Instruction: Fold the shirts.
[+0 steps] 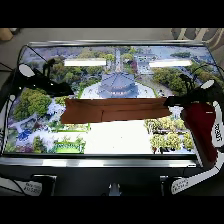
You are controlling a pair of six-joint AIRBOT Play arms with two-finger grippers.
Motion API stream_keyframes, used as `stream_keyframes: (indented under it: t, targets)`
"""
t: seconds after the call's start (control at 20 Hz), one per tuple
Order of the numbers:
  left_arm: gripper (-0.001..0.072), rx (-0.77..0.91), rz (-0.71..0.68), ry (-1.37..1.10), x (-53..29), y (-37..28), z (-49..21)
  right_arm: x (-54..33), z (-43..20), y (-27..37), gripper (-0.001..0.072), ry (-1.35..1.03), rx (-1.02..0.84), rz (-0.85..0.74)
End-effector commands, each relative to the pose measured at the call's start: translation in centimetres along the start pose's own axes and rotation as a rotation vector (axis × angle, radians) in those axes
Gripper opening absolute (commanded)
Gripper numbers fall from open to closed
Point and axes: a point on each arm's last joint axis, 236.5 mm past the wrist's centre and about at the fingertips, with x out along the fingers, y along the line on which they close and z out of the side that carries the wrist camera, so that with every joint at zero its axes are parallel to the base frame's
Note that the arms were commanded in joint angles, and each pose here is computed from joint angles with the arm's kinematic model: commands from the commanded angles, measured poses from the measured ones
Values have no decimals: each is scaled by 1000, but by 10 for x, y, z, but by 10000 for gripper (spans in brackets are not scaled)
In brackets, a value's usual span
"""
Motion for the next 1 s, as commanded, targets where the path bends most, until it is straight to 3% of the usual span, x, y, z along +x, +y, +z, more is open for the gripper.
stream_keyframes:
  t: [0.0, 0.2, 0.3, 0.45, 0.5, 0.55, 0.6, 0.7, 0.75, 0.8, 0.85, 0.9, 0.95]
  targets:
    - [482, 72, -16, -60, -31, -33, 8, 13, -8, -7, 703, 22, 86, 42]
    - [481, 147, -40, -72, -36, -71, 3, 28, -14, 5, 636, 47, 147, 131]
    - [480, 175, -49, -96, -27, -86, 7, 31, -14, 8, 519, 47, 158, 153]
    - [472, 205, -61, -169, -7, -106, 25, 32, -11, 20, 484, 41, 167, 199]
    - [430, 213, -65, -174, 2, -112, 26, 32, -12, 26, 465, 52, 150, 214]
    - [365, 221, -70, -165, 12, -117, 25, 34, -15, 32, 346, 69, 130, 222]
    - [363, 231, -75, -143, 24, -122, 20, 35, -15, 36, 308, 74, 116, 227]
    - [362, 247, -84, -94, 46, -131, 7, 32, -10, 37, 25, 54, 92, 226]
    - [361, 253, -87, -73, 56, -135, 2, 27, -6, 39, 25, 35, 84, 232]
    - [283, 252, -89, -53, 67, -138, -3, 19, -1, 41, 24, 14, 52, 224]
    - [101, 244, -91, -39, 77, -141, -7, 9, 4, 46, 24, -8, 26, 219]
    - [29, 230, -92, -33, 89, -144, -9, -5, 11, 53, 24, -34, 7, 212]
    - [29, 209, -95, -30, 100, -147, -11, -20, 15, 62, 23, -55, -10, 219]
